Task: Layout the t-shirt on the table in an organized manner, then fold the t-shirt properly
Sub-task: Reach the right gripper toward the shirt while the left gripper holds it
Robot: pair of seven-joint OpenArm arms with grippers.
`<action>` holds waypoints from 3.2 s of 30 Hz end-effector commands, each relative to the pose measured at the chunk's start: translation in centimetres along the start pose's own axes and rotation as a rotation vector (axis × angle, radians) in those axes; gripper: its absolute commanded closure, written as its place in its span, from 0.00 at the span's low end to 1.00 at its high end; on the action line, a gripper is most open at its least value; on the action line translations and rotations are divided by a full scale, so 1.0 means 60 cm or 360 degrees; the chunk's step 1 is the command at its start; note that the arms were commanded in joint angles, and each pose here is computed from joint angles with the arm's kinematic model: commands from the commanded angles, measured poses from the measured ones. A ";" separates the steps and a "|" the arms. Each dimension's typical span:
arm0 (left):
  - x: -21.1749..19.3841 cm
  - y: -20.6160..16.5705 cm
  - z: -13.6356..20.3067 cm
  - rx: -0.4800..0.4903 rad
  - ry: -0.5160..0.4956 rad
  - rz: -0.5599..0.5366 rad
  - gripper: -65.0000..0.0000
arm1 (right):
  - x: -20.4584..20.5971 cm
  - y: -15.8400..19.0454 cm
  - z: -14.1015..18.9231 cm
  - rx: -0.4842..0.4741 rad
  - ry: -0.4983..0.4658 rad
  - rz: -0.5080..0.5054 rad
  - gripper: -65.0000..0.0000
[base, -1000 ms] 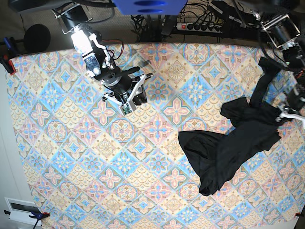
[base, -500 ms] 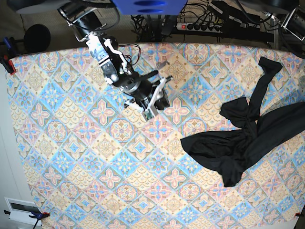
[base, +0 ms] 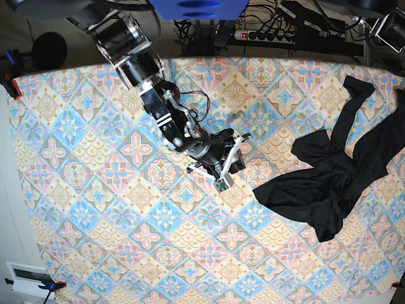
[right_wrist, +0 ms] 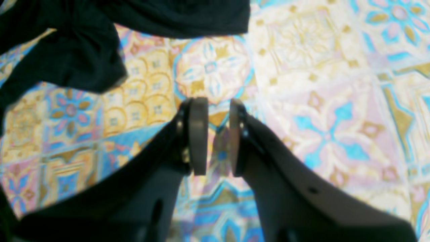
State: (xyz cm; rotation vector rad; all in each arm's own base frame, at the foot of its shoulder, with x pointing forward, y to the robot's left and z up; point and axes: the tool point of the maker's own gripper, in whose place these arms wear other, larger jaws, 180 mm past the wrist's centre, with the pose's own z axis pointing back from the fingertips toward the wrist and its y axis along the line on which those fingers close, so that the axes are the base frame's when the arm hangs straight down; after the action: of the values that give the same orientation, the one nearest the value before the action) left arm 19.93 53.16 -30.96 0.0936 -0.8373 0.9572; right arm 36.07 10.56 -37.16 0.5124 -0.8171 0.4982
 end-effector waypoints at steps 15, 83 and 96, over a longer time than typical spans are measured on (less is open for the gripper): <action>-0.063 -0.115 0.024 -0.0345 0.0082 -0.0224 0.59 | 0.125 0.010 -0.068 -0.0002 -0.0045 0.0287 0.63; -0.559 -0.817 0.189 -0.1504 0.0435 -0.1430 1.00 | 0.023 -0.321 0.209 -0.0639 -0.0210 0.0025 0.67; -0.567 -0.731 0.171 -0.1462 0.0431 -0.1698 0.83 | 0.006 -0.300 0.227 -0.0613 -0.0176 0.0094 0.67</action>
State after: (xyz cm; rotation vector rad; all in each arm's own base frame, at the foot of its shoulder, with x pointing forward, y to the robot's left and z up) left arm 35.56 -0.04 -36.44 -0.3356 -0.6799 -0.4411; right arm 38.63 -11.31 -34.78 0.1648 -0.9604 0.3529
